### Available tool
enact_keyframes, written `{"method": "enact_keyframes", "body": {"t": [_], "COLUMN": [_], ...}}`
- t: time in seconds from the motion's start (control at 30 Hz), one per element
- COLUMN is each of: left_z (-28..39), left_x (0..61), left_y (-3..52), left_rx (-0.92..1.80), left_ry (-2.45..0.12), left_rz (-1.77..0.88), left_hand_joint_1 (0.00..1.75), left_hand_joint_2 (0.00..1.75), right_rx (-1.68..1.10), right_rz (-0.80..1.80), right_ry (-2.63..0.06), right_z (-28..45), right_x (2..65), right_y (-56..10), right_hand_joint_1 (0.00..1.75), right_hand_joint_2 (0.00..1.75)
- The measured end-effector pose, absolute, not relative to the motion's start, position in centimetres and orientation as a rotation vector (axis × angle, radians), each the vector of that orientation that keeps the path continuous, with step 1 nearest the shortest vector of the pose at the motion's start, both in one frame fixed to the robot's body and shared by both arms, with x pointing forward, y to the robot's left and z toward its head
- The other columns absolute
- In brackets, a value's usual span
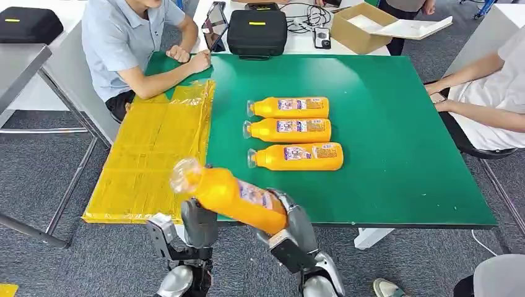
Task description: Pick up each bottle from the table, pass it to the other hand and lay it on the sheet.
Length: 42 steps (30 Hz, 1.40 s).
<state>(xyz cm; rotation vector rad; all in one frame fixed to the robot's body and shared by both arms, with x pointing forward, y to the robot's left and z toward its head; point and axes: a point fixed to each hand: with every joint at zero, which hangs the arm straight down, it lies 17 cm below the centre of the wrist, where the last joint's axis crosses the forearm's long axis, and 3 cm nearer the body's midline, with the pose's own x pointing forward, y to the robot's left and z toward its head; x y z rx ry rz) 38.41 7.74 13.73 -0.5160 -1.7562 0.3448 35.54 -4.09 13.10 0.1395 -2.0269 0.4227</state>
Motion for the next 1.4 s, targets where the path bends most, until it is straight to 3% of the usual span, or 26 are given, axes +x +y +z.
{"method": "enact_keyframes", "body": {"t": [0.67, 0.7, 0.73, 0.77, 0.8, 0.87, 1.0, 1.03, 1.07, 1.1, 1.13, 1.17, 1.33, 1.37, 1.4], "left_z": [12.2, 12.2, 12.2, 12.2, 12.3, 12.5, 12.6, 12.6, 12.6, 12.6, 12.6, 12.6, 12.6, 12.6, 12.6], "left_x": [37.8, 37.8, 37.7, 37.7, 37.7, 37.6, 37.4, 37.3, 37.3, 37.3, 37.3, 37.2, 37.2, 37.2, 37.2], "left_y": [8.3, 8.2, 8.1, 8.0, 7.9, 7.5, 6.9, 6.9, 6.8, 6.7, 6.6, 6.4, 6.3, 6.3, 6.3], "left_rx": [-0.171, -0.17, -0.17, -0.169, -0.168, -0.174, -0.196, -0.198, -0.206, -0.224, -0.24, -0.264, -0.308, -0.308, -0.309], "left_ry": [-1.876, -1.878, -1.878, -1.881, -1.885, -1.891, -1.893, -1.893, -1.89, -1.885, -1.88, -1.872, -1.855, -1.856, -1.856], "left_rz": [0.135, 0.13, 0.127, 0.123, 0.114, 0.1, 0.089, 0.088, 0.092, 0.098, 0.104, 0.114, 0.141, 0.141, 0.141], "left_hand_joint_1": [0.03, 0.17, 0.47, 1.54, 1.54, 1.75, 1.69, 1.45, 0.65, 0.24, 0.24, 0.61, 0.61, 1.24, 0.73], "left_hand_joint_2": [0.0, 0.0, 0.0, 0.0, 0.0, 0.0, 0.0, 0.0, 0.0, 0.0, 0.0, 0.0, 0.0, 0.0, 0.0], "right_rx": [0.154, 0.156, 0.158, 0.163, 0.168, 0.179, 0.187, 0.19, 0.192, 0.194, 0.195, 0.196, 0.2, 0.2, 0.2], "right_rz": [0.287, 0.288, 0.289, 0.292, 0.296, 0.303, 0.308, 0.311, 0.312, 0.314, 0.315, 0.315, 0.318, 0.32, 0.321], "right_ry": [-2.067, -2.066, -2.065, -2.062, -2.057, -2.047, -2.03, -2.026, -2.023, -2.021, -2.018, -2.015, -2.0, -1.997, -1.995], "right_z": [15.7, 15.6, 15.6, 15.5, 15.4, 15.1, 14.6, 14.5, 14.4, 14.3, 14.2, 14.1, 13.6, 13.5, 13.4], "right_x": [36.1, 36.1, 36.1, 36.1, 36.0, 36.0, 36.0, 36.0, 36.0, 36.0, 36.0, 36.0, 36.0, 36.0, 36.0], "right_y": [-6.2, -6.2, -6.2, -6.1, -6.0, -5.7, -5.3, -5.2, -5.2, -5.1, -5.0, -5.0, -4.8, -4.8, -4.8], "right_hand_joint_1": [1.75, 1.75, 1.75, 1.75, 1.75, 1.75, 1.75, 1.75, 1.75, 1.75, 1.75, 1.75, 1.75, 1.75, 1.75], "right_hand_joint_2": [1.75, 1.75, 1.75, 1.75, 1.75, 1.75, 1.75, 1.75, 1.75, 1.75, 1.75, 1.75, 1.75, 1.75, 1.75]}}
